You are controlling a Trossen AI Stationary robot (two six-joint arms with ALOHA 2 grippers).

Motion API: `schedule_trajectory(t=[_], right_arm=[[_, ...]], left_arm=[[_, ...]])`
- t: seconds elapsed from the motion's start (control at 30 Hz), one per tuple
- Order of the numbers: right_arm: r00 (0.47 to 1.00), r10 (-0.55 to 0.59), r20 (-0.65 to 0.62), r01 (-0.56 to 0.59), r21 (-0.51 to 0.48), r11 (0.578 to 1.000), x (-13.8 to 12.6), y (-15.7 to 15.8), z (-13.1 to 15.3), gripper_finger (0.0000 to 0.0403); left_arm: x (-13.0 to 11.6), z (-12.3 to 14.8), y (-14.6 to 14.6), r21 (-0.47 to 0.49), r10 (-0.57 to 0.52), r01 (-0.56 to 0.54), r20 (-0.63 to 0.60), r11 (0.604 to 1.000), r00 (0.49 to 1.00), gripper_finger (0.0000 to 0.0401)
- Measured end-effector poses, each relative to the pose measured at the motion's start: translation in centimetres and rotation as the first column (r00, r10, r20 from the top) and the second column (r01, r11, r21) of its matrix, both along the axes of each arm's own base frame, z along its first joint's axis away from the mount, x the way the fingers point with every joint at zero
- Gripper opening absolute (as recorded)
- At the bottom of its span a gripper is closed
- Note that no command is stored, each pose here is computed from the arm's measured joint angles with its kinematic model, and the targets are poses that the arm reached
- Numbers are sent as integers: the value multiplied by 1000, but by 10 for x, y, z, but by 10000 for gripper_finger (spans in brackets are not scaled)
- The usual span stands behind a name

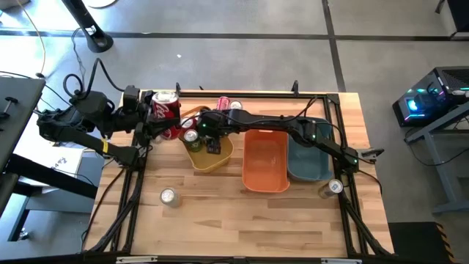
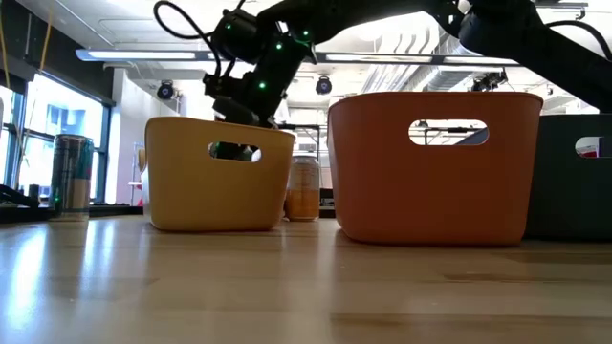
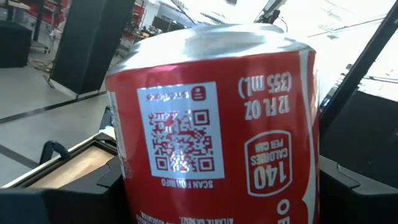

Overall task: Sort soda cans
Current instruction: Put the right red-white soda can into the yellow bin

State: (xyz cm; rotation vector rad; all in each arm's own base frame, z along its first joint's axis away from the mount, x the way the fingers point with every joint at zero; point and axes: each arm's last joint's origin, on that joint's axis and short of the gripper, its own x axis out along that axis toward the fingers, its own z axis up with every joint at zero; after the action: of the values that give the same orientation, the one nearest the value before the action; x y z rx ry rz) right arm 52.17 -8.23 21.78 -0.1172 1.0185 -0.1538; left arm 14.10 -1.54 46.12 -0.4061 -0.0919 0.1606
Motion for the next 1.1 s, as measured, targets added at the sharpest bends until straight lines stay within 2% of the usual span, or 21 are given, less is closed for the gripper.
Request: schedule_trajectory(t=[0.07, 0.2, 0.33, 0.47, 0.53, 0.67, 0.77, 0.87, 1.0, 1.1], right_arm=[[1000, -18, 18, 17, 9, 1000, 1, 0, 1, 305], [1000, 5, 26, -6, 35, 999, -1, 1, 8, 379], [997, 18, 74, -21, 49, 999, -5, 3, 27, 376], [999, 32, 22, -34, 76, 997, -15, 5, 34, 371], [998, 58, 23, -60, 91, 994, -24, 8, 53, 371], [987, 113, 113, -118, 31, 993, -55, 23, 118, 372], [974, 130, 188, -133, 6, 991, -77, 35, 156, 372], [954, 90, 285, -105, 35, 994, -93, 43, 186, 373], [877, 41, 478, -113, 122, 986, -107, 52, 223, 373], [813, 33, 581, -140, 139, 980, -111, 58, 241, 373]], left_arm=[[0, 0, 0, 0, 9, -9, 0, 1000, 1000, 287], [0, 1, 1, -3, 22, -22, 11, 1000, 1000, 287], [-2, 2, 1, -4, 26, -25, 16, 1000, 1000, 287], [-4, 2, 2, 13, 35, -36, 14, 999, 999, 287], [-8, 3, 2, 25, 39, -40, 24, 999, 999, 287], [-22, 7, 6, 72, 66, -68, 36, 995, 997, 287], [-27, -4, 9, 111, 141, -132, -75, 985, 987, 287], [-20, -14, 9, 126, 203, -184, -158, 975, 966, 287], [1, -27, 6, 274, 212, -134, -279, 952, 937, 287], [19, -48, 4, 368, 234, -57, -457, 928, 858, 287]])
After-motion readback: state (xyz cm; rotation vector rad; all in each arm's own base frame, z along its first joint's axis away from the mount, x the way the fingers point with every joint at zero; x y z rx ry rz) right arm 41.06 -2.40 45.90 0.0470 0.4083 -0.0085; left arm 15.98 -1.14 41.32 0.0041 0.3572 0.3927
